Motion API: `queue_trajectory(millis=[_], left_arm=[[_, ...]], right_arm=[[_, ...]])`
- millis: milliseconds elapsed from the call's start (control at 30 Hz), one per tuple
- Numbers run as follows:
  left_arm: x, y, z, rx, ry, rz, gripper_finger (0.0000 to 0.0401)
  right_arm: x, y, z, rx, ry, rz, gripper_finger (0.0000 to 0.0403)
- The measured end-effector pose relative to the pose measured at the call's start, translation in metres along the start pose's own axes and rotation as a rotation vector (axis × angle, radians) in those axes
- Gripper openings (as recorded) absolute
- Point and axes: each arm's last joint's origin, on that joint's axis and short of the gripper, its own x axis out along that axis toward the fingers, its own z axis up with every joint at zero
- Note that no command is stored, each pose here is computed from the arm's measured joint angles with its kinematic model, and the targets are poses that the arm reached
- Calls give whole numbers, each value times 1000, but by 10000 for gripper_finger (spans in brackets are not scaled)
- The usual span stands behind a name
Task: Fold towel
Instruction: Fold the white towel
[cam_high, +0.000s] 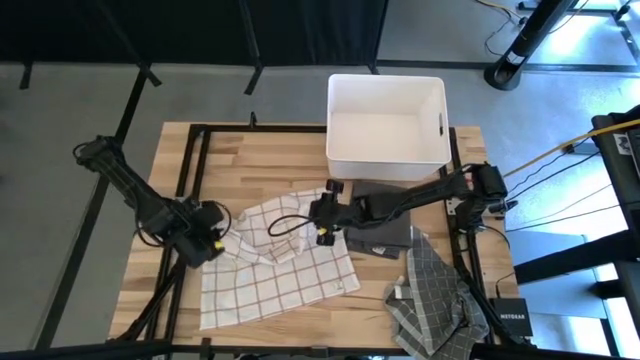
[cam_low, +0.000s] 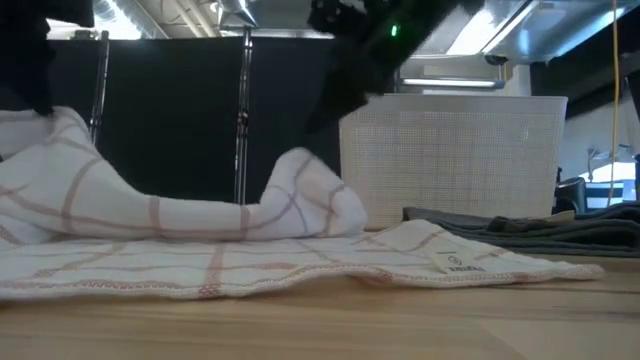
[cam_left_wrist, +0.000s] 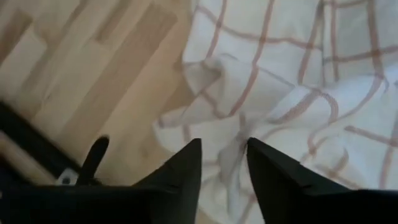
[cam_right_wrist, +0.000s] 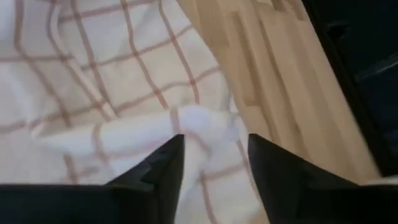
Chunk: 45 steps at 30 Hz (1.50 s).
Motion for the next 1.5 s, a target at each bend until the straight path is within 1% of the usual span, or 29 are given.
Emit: queue_trajectory(millis=[67,100,200,267,333,400,467,533,633,733,800,867,933,967,1067,1200,1333,1400,1500], left_arm=[[-9,2,6,-24,-3,-34,137],[-14,1,9,-31,-31,-69,141],[-22,-10,19,-8,-174,-178,148],[-24,-23,26,34,-290,-250,148],[-23,-37,36,108,-393,-294,146],[-18,-50,43,199,-456,-305,143],[-9,-60,50,251,-490,-285,141],[3,-67,54,288,-484,-240,139],[22,-72,56,322,-408,-180,139],[39,-76,57,323,-344,-126,138],[49,-77,59,330,-316,-91,138],[58,-78,60,338,-296,-59,138],[66,-79,62,345,-278,-32,138],[69,-80,62,347,-270,-21,138],[75,-81,63,351,-247,-7,138],[80,-81,63,356,-224,-3,138],[80,-81,62,356,-223,-4,138],[80,-81,63,355,-224,-4,138],[80,-81,62,355,-224,-5,138]], right_arm=[[-14,-3,10,-4,65,18,201],[-21,-3,13,0,97,32,207],[-35,7,15,29,159,108,218],[-41,20,12,38,176,162,220],[-46,39,6,33,176,209,220],[-47,59,-4,25,164,244,220],[-46,79,-21,4,158,270,220],[-46,97,-35,-16,122,282,220],[-39,114,-56,-14,39,274,220],[-23,123,-74,14,-54,231,220],[-12,123,-80,33,-75,210,220],[-1,121,-86,32,-41,195,220],[11,118,-95,42,25,186,220],[16,118,-99,60,57,196,220],[21,117,-99,141,92,278,220],[18,120,-97,231,160,367,220],[7,131,-92,318,292,512,220],[2,136,-91,339,329,537,220],[-6,141,-86,310,370,536,220]])
